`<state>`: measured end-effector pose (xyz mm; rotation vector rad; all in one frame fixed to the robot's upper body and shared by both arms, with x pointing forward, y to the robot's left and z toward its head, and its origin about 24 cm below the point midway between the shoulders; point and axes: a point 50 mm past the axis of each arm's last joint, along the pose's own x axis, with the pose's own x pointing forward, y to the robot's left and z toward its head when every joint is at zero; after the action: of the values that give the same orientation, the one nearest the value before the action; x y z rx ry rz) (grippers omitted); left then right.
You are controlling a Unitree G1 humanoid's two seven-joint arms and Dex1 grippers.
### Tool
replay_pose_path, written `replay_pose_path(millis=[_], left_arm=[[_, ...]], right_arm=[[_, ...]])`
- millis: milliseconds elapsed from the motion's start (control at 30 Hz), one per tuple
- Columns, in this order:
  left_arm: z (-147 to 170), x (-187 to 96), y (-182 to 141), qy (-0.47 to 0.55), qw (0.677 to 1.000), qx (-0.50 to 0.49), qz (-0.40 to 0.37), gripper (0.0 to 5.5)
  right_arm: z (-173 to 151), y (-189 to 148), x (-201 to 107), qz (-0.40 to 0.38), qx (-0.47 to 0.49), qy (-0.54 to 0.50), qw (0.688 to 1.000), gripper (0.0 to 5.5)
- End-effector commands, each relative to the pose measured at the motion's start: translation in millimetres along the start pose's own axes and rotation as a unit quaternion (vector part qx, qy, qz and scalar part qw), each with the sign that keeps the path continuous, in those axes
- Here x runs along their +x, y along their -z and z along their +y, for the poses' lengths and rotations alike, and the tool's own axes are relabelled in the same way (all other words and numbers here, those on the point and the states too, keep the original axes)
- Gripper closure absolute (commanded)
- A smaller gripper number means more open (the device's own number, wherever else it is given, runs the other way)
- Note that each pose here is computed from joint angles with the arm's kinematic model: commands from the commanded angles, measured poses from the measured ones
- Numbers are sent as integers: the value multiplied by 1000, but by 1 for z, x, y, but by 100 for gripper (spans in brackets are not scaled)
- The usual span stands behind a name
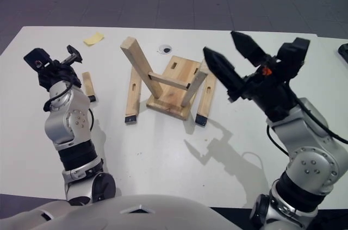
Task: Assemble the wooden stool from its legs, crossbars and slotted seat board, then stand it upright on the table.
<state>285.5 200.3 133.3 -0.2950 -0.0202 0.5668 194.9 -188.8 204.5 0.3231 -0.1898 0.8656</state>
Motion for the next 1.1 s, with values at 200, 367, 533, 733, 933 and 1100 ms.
replay_pose_path(millis=[200, 367, 533, 733, 933, 1100], left_arm=[[-12, -3, 9, 23, 1000, 5, 20, 11], [-13, -3, 12, 21, 999, 6, 23, 11], [-10, -4, 13, 14, 1000, 6, 23, 11], [-9, -4, 12, 14, 1000, 7, 17, 11], [-10, -4, 13, 15, 1000, 8, 16, 11], [-21, -4, 14, 30, 999, 4, 19, 11]], right_arm=[[-50, 14, -3, 167, -143, 110, 969, 10], [-64, -14, 10, 85, -180, 146, 969, 10], [-49, -27, 14, -5, -118, 99, 988, 10], [-15, -15, 13, 26, -60, -24, 998, 10], [-6, 12, 11, 141, -96, -78, 982, 10], [-9, 42, 40, 171, -130, -86, 973, 10]])
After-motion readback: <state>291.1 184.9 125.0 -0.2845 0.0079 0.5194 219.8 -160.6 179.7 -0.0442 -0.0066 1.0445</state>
